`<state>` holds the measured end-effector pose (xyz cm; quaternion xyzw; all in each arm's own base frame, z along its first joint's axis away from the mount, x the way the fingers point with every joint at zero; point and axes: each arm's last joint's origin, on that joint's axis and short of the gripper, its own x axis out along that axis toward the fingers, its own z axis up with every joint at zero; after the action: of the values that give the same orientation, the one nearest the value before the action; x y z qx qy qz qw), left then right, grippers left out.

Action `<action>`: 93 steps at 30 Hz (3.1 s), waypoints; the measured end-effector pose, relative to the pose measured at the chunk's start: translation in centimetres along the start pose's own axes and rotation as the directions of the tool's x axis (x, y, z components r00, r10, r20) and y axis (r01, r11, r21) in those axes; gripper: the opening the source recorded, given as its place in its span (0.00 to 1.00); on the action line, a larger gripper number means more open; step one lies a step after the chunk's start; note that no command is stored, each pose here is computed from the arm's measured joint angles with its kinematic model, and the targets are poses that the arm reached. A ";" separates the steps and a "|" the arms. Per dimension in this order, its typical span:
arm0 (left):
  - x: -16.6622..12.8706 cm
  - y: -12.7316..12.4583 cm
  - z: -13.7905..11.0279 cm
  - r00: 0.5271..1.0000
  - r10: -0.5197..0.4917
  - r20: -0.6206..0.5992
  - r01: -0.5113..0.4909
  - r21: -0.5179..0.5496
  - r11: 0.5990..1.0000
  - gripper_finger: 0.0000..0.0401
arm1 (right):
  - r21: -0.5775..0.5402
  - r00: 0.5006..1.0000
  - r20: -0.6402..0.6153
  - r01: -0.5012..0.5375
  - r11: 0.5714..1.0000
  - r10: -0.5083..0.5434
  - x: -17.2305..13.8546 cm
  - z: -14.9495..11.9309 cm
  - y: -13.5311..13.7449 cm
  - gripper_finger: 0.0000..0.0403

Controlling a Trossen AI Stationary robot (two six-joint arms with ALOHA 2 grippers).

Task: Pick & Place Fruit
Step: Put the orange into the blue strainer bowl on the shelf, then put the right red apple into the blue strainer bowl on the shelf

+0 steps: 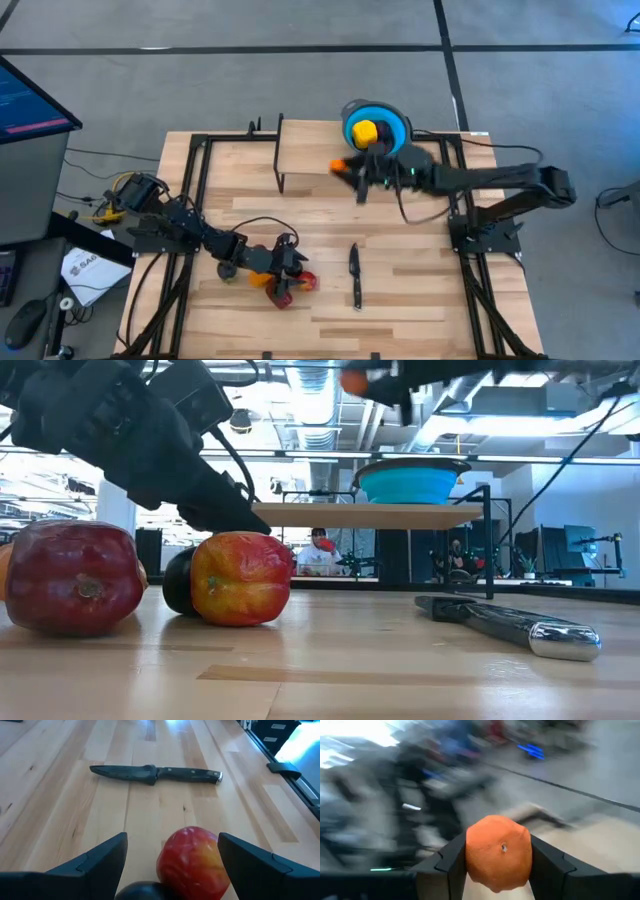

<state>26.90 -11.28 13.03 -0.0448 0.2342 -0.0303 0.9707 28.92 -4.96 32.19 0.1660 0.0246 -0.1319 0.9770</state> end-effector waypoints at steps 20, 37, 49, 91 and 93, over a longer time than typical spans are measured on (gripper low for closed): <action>0.0 0.0 0.2 1.000 0.008 0.018 -0.008 -0.002 1.000 0.76 | -0.211 0.449 -0.509 0.762 0.612 -0.734 -3.2 4.9 -11.6 0.48; 0.0 0.0 0.4 0.999 0.001 0.046 0.000 -0.011 1.000 0.76 | -0.201 0.607 -0.399 0.673 0.712 -0.687 -4.0 6.7 -8.8 0.60; -0.9 -0.3 1.6 0.995 -0.051 0.085 0.046 0.055 0.997 0.76 | -0.383 0.813 -0.349 0.331 0.862 -0.467 -3.0 -1.0 6.9 0.53; 4.4 -1.8 4.9 0.895 0.060 -0.443 -0.296 -0.486 0.822 0.76 | -0.221 0.836 -0.167 0.484 0.847 -0.522 -7.3 -23.7 16.9 0.32; 4.1 -1.7 5.0 0.890 0.033 -0.454 -0.272 -0.472 0.839 0.76 | -0.214 0.835 -0.166 0.489 0.846 -0.524 -7.3 -23.7 16.9 0.32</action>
<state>32.77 -12.98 15.80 -0.2801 0.4436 0.1048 0.8449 26.31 20.06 15.86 0.0866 0.1854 -0.3649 0.9083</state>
